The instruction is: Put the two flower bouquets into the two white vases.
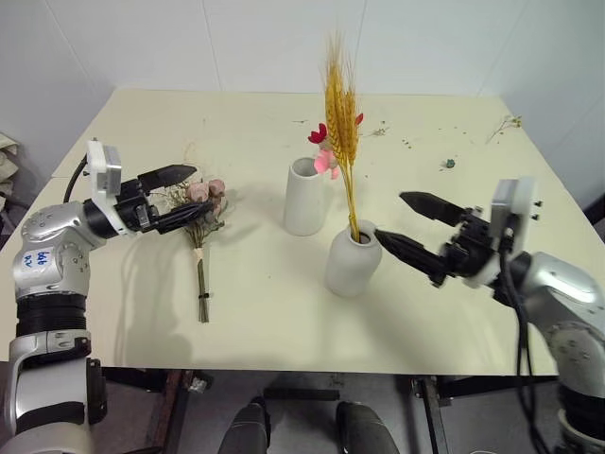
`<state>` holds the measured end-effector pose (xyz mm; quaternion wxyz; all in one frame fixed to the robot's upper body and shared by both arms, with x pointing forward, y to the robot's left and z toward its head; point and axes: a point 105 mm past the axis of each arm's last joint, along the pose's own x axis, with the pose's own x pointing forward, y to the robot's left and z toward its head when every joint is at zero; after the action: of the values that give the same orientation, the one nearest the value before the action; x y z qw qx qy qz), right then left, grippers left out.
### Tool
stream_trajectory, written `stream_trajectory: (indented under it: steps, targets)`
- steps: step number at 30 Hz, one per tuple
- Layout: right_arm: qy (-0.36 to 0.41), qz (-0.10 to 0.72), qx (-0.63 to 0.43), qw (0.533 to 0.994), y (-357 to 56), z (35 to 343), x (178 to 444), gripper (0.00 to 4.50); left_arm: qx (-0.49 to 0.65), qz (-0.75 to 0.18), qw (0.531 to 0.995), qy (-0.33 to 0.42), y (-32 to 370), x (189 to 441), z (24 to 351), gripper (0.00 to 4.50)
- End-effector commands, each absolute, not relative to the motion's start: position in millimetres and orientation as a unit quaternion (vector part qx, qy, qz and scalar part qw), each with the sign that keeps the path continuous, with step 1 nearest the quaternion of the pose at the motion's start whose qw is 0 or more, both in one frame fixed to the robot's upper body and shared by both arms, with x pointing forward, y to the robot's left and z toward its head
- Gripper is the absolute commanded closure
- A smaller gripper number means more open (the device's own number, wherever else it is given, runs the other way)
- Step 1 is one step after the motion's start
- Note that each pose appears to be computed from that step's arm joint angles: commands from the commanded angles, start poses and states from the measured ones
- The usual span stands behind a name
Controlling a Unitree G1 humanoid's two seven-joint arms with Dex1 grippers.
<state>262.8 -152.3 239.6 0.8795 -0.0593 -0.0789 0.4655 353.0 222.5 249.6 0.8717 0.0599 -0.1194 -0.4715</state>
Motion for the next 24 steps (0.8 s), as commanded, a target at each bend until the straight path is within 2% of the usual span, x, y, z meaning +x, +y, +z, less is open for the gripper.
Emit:
stream_trajectory:
  steps: [1, 3, 6, 7, 12, 17, 24]
  targets:
    - [-0.075, 0.475, -0.103, 0.87, -164, 251, 250, 0.03, 0.048, -0.39, 0.91, -0.136, 232, 362, 262, 0.0]
    - [-0.071, 0.462, -0.114, 0.877, -176, 255, 251, 0.03, 0.041, -0.32, 0.94, -0.11, 237, 371, 254, 0.0]
    - [-0.067, 0.451, -0.12, 0.882, -186, 258, 251, 0.03, 0.049, -0.269, 0.959, -0.072, 237, 373, 241, 0.0]
    - [-0.065, 0.448, -0.12, 0.884, -189, 259, 251, 0.03, 0.051, -0.24, 0.969, -0.033, 236, 373, 232, 0.0]
    - [-0.053, 0.439, -0.112, 0.89, -201, 261, 250, 0.03, 0.047, -0.161, 0.983, 0.068, 232, 358, 207, 0.0]
    - [-0.023, 0.43, -0.11, 0.896, -220, 260, 255, 0.03, 0.011, -0.132, 0.989, 0.068, 221, 336, 200, 0.0]
    - [-0.008, 0.435, -0.112, 0.894, -229, 266, 270, 0.03, -0.03, -0.078, 0.987, 0.139, 216, 319, 169, 0.0]
